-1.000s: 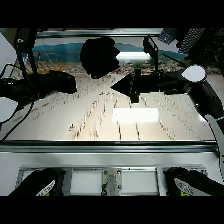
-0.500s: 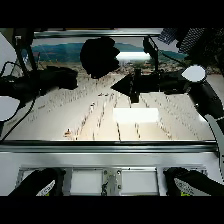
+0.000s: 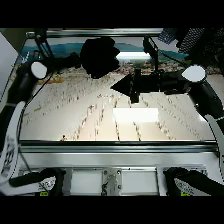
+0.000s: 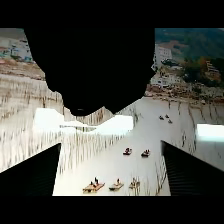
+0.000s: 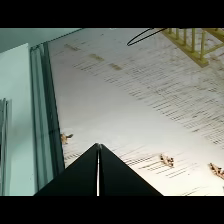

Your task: Fold the clothes and pants, and hang the long-sleeved shirts on hangers.

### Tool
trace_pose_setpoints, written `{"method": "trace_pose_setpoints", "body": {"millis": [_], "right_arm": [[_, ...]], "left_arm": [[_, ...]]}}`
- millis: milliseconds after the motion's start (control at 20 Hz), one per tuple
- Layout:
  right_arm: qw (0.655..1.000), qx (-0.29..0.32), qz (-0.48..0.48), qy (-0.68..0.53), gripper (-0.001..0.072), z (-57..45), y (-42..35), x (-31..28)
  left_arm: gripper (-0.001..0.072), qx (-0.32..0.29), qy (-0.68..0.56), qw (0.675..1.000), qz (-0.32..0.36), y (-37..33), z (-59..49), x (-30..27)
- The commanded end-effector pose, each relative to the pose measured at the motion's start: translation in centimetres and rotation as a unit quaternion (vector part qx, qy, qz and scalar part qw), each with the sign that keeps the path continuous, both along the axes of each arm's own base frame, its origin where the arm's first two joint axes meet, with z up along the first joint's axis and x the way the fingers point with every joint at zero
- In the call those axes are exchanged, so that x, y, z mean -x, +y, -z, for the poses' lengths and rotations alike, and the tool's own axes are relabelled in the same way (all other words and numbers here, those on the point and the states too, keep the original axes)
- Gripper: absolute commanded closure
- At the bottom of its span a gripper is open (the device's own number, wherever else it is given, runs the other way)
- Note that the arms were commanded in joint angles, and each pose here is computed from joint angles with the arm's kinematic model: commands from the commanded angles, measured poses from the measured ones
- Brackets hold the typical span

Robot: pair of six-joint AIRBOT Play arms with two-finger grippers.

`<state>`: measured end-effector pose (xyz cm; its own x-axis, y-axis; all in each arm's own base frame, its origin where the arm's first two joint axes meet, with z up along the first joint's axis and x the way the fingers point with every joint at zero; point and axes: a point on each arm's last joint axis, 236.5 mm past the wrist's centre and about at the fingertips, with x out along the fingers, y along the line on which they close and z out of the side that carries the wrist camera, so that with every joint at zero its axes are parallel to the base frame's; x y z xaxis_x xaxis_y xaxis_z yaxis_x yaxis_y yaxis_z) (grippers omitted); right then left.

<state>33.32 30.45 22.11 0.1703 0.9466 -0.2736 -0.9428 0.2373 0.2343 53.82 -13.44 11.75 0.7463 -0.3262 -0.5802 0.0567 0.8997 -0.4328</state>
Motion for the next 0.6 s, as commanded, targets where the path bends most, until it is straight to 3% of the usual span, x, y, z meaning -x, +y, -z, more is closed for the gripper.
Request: {"method": "trace_pose_setpoints", "body": {"millis": [0,550], "right_arm": [[1.0,0.0,0.0,0.0,0.0702,0.0,0.0,0.0],[1.0,0.0,0.0,0.0,0.0702,0.0,0.0,0.0]], "left_arm": [[0.0018,0.04,0.066,0.997,0.012,-1.8,8.0,-5.2],[0.0018,0.068,0.087,0.993,0.042,-9.4,18.1,-11.1]]}}
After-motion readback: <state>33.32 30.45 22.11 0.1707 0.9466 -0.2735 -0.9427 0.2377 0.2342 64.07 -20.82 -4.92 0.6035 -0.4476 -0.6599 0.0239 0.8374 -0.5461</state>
